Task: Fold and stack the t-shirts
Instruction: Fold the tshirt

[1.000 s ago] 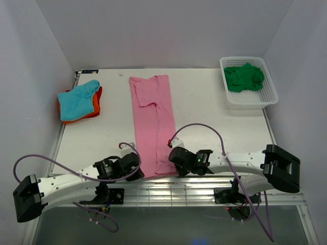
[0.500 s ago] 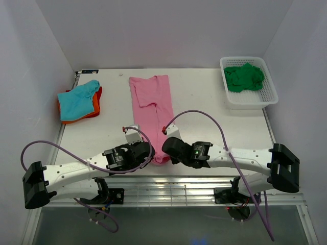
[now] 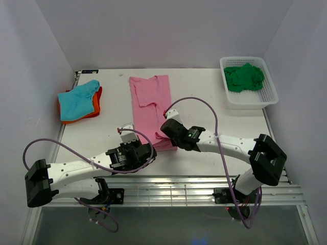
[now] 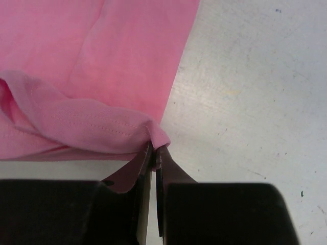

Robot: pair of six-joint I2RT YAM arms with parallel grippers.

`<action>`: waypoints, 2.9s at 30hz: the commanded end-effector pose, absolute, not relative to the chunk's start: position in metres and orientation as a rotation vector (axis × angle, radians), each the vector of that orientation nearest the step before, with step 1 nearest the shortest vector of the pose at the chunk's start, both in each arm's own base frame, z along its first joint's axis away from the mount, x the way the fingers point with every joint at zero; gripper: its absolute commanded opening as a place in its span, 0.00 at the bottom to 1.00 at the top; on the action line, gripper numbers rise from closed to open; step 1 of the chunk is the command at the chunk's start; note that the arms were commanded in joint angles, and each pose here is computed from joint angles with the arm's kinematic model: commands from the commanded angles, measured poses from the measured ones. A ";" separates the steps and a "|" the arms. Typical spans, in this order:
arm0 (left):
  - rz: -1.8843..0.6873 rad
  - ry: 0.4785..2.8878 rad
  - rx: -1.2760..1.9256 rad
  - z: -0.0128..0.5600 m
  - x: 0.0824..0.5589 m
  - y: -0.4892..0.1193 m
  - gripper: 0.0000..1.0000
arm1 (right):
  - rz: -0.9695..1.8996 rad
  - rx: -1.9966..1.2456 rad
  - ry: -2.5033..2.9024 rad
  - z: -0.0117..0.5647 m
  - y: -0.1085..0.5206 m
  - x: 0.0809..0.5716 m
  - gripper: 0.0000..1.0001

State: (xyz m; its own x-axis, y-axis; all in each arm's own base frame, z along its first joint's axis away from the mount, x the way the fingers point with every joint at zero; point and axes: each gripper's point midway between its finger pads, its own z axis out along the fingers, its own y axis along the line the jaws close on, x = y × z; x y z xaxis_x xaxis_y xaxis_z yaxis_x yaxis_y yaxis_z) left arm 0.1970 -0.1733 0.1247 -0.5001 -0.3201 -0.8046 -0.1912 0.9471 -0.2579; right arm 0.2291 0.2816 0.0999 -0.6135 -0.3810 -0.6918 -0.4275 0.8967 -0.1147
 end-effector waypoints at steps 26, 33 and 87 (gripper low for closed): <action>-0.044 1.957 -0.249 0.100 0.330 -0.173 0.00 | 0.064 -0.645 2.161 0.114 0.343 0.353 0.08; -0.002 1.957 -0.284 0.096 0.350 -0.163 0.00 | 0.058 -0.630 2.168 0.111 0.341 0.369 0.08; -0.251 1.864 -0.215 0.136 0.382 -0.189 0.00 | 0.492 -0.739 2.139 0.135 0.346 0.385 0.08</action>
